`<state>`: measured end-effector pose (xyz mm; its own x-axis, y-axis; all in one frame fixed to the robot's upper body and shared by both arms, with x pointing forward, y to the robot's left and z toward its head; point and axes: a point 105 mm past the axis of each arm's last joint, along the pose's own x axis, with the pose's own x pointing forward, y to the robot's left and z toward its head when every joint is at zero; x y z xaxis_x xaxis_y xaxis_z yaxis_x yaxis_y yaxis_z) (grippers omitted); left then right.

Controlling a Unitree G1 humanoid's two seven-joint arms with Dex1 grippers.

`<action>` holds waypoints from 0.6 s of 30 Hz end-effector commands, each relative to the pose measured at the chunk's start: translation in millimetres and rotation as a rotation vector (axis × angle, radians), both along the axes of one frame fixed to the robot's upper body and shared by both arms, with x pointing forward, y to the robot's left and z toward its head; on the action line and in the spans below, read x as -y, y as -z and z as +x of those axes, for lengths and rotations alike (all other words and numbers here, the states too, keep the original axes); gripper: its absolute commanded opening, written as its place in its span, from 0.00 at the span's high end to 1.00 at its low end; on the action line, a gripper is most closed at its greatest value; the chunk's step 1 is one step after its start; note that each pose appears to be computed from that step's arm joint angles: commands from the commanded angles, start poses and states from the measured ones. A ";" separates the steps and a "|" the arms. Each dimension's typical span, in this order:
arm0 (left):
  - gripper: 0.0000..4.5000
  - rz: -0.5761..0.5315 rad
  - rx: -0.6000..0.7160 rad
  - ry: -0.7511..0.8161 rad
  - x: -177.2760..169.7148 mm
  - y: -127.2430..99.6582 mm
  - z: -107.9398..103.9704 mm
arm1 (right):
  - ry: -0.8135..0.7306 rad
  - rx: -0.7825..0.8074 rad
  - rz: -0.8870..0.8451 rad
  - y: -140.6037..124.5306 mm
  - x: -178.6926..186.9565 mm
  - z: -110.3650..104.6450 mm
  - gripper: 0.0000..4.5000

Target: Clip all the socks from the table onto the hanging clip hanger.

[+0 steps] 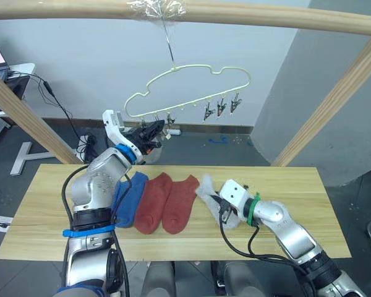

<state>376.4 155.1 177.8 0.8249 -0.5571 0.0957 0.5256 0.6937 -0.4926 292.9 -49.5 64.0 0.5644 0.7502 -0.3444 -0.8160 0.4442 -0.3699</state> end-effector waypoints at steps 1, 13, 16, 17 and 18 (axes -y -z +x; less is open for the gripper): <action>1.00 -0.107 -0.169 0.087 -0.7 16.2 -11.2 | -0.109 0.101 0.075 -41.8 -27.8 -1.1 0.99; 1.00 -0.167 -0.190 0.167 8.2 2.2 -23.2 | -0.148 0.200 0.133 -81.2 -54.9 16.1 0.99; 1.00 -0.183 -0.186 0.152 7.3 0.7 -21.9 | -0.156 0.186 0.150 -82.6 -57.0 15.5 0.99; 1.00 -0.186 -0.185 0.148 7.2 0.3 -21.3 | -0.157 0.181 0.155 -82.6 -57.2 15.3 0.99; 1.00 -0.185 -0.183 0.150 7.4 -0.4 -21.3 | -0.160 0.166 0.163 -81.4 -58.0 14.0 0.99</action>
<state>357.0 147.7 183.2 0.7435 -0.6628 0.0888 0.5225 0.4929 -0.6958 309.8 4.2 132.1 0.4950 0.8521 -0.1701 -0.8123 0.3844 -0.4386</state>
